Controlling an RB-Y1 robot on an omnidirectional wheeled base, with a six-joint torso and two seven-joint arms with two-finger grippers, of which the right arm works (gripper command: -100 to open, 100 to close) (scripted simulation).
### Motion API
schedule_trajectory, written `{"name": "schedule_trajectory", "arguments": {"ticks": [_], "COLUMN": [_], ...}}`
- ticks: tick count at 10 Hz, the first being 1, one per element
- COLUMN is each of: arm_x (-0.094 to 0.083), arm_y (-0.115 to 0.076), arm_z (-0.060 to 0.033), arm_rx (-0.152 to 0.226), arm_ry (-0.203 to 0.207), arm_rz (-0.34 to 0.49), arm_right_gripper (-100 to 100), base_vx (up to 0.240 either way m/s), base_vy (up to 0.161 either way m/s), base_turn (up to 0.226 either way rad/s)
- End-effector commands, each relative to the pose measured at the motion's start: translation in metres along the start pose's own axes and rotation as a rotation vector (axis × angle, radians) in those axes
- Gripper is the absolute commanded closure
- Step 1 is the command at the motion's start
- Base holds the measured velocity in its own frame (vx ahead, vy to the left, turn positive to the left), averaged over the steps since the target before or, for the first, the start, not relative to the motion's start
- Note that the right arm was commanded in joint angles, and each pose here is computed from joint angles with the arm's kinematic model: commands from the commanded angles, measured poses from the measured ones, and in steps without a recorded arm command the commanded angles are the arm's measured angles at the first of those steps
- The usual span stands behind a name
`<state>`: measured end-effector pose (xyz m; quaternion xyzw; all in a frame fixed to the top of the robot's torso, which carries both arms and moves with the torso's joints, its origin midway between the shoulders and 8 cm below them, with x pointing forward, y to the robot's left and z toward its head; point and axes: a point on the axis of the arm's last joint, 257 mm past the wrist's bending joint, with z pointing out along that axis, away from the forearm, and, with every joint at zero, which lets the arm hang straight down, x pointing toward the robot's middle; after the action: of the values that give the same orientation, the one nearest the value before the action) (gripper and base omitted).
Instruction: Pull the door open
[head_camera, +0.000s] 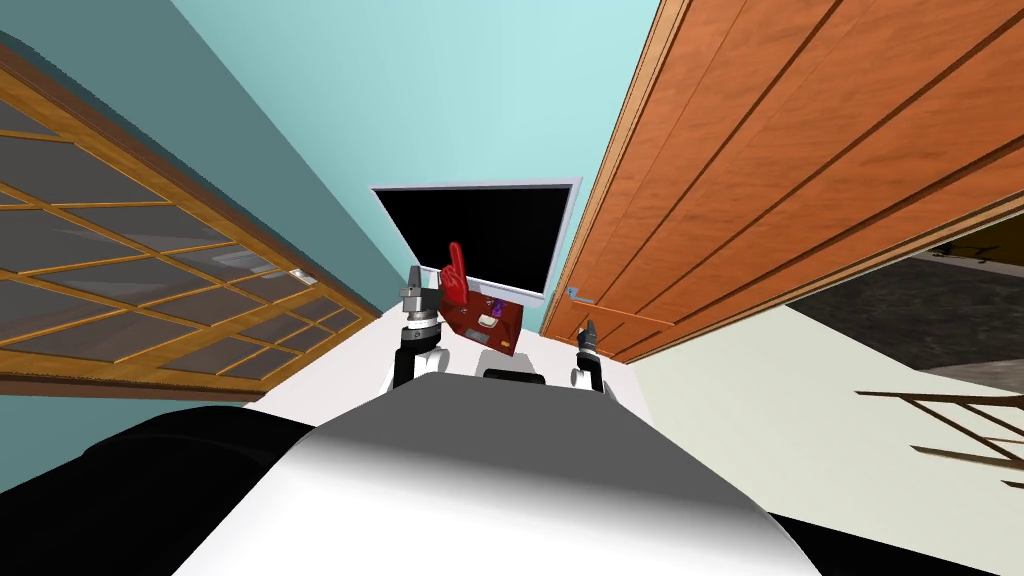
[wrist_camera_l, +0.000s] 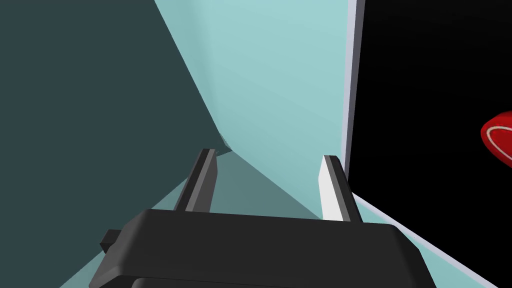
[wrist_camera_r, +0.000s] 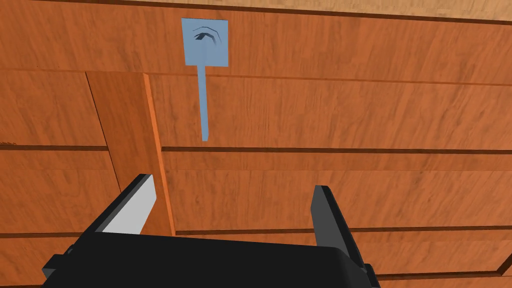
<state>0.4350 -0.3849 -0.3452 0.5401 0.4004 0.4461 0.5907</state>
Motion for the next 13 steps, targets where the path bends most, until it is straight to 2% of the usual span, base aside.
{"name": "schedule_trajectory", "arguments": {"ticks": [1,5,9,12,13], "arm_x": [-0.002,-0.005,-0.005,-0.039,-0.058], "arm_y": [-0.013,-0.034,-0.041,-0.044,-0.044], "arm_z": [-0.0024,-0.0068,-0.0082,-0.0079,-0.0085], "arm_rx": [0.026,0.070,0.085,0.088,0.090], "arm_ry": [-0.008,-0.020,-0.024,-0.096,-0.136], "arm_rz": [-0.004,-0.008,-0.009,-0.019,-0.022], "arm_right_gripper": [-100,-100,-100,-100,-100], "base_vx": [0.113,0.127,0.071,0.022,0.025], "base_vy": [-0.045,-0.064,-0.034,-0.030,-0.049], "base_turn": [0.089,0.081,0.032,0.278,0.284]}}
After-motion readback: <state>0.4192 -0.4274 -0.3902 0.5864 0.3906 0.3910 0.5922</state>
